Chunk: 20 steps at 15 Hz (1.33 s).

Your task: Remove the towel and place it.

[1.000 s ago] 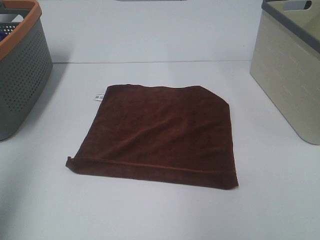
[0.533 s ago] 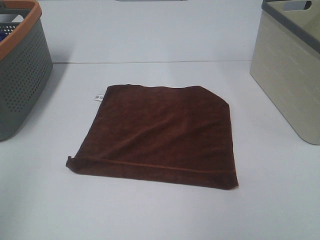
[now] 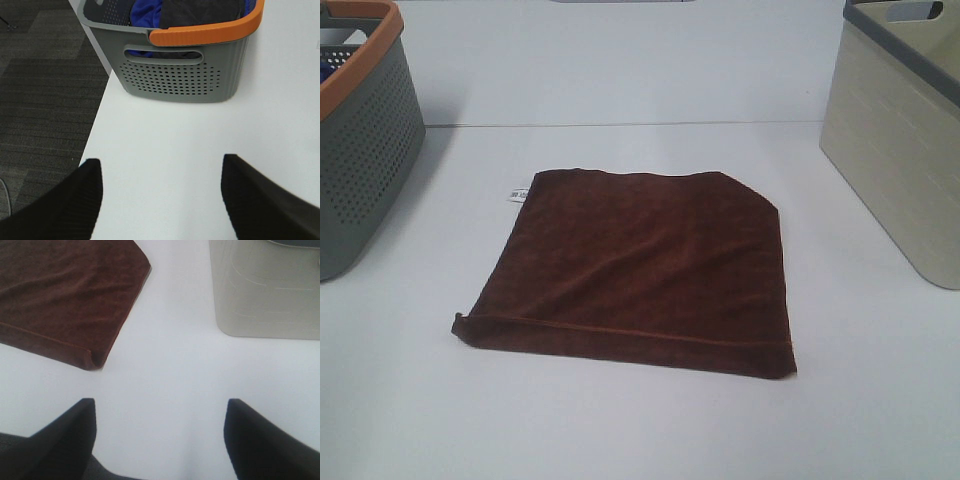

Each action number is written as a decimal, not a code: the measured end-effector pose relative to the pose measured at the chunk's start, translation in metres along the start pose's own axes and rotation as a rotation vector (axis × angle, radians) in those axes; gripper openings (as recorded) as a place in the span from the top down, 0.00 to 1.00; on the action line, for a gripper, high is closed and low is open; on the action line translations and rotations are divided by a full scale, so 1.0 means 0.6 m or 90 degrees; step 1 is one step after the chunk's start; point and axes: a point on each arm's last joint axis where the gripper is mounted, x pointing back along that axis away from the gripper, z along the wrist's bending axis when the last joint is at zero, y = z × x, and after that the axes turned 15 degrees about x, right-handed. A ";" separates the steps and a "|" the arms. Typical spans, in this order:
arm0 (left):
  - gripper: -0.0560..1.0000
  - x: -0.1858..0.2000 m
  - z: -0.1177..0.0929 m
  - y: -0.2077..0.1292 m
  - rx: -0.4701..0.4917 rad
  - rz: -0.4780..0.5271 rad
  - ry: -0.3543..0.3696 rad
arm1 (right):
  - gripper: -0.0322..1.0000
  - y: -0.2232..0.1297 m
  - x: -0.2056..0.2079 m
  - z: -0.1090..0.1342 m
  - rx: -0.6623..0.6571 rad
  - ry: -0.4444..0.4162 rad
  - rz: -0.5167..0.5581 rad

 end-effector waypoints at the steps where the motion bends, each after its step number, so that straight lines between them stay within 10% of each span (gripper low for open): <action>1: 0.33 0.008 0.002 -0.009 0.003 -0.016 -0.007 | 0.36 0.000 0.001 0.000 0.005 0.000 -0.004; 7: 0.33 0.031 -0.004 -0.032 -0.048 -0.044 -0.103 | 0.36 -0.008 0.023 0.010 0.040 0.016 -0.043; 20: 0.33 0.070 0.016 -0.118 -0.027 -0.081 -0.158 | 0.36 -0.053 0.073 0.029 0.070 0.014 -0.068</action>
